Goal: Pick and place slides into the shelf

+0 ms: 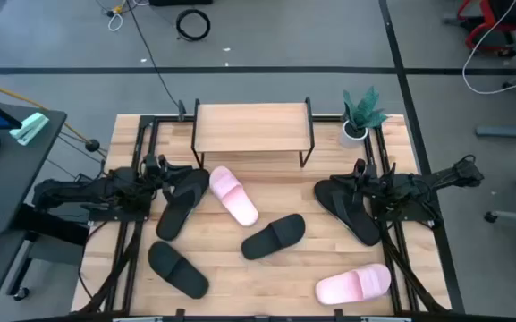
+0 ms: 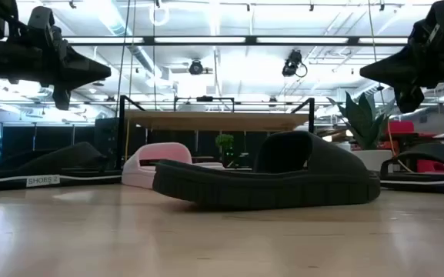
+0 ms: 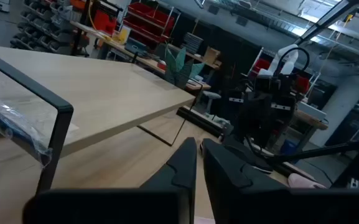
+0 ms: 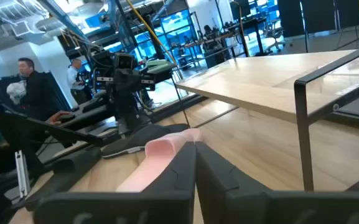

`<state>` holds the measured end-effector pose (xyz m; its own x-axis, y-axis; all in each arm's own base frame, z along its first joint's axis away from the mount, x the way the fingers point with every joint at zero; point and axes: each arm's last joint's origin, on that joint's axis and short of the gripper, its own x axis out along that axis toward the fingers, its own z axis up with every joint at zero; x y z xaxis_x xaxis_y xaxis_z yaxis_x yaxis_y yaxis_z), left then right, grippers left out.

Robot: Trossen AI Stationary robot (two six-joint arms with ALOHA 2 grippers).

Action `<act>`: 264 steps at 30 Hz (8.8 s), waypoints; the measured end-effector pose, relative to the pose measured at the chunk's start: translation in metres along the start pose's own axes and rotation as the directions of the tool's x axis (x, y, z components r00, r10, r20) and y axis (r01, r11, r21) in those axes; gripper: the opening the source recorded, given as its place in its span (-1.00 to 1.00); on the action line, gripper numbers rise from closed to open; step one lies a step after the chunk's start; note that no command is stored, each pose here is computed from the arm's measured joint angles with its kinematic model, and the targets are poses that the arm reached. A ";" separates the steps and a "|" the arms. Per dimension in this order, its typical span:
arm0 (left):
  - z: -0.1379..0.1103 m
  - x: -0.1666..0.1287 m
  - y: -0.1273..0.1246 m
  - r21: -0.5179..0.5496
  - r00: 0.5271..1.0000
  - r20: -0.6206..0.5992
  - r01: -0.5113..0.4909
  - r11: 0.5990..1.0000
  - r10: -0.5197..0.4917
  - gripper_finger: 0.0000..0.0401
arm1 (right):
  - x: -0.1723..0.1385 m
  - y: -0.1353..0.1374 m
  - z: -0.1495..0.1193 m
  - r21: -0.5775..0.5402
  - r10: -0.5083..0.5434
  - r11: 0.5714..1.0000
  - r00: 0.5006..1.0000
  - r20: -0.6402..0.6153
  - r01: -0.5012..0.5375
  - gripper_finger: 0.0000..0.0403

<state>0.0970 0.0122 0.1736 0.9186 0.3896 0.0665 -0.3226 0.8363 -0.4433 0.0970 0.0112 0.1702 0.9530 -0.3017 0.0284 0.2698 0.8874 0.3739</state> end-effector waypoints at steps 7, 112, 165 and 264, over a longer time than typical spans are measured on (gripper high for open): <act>0.000 0.000 0.000 0.000 1.000 0.000 0.000 1.000 0.000 -0.85 | 0.000 0.000 0.000 0.000 0.000 1.000 1.000 0.000 0.000 -0.93; 0.056 0.017 -0.043 0.314 0.987 -0.159 0.076 0.946 -0.027 -0.52 | 0.009 -0.028 0.010 -0.548 -0.222 0.804 0.971 0.083 0.231 -0.44; -0.059 0.148 -0.078 0.703 0.631 -0.558 0.015 0.711 0.538 -0.25 | 0.024 -0.034 -0.015 -0.387 -0.267 0.905 0.946 -0.184 0.180 -0.45; 0.115 0.227 0.025 0.994 0.258 -0.104 0.004 0.106 0.961 -0.48 | 0.024 -0.035 -0.015 -0.310 -0.277 0.927 0.944 -0.178 0.213 -0.45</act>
<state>0.2711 0.1654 0.2803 -0.0489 0.8639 -0.5012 -0.2577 0.4739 0.8420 0.1124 -0.0216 0.1442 0.8499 -0.4684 -0.2413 0.4958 0.8660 0.0651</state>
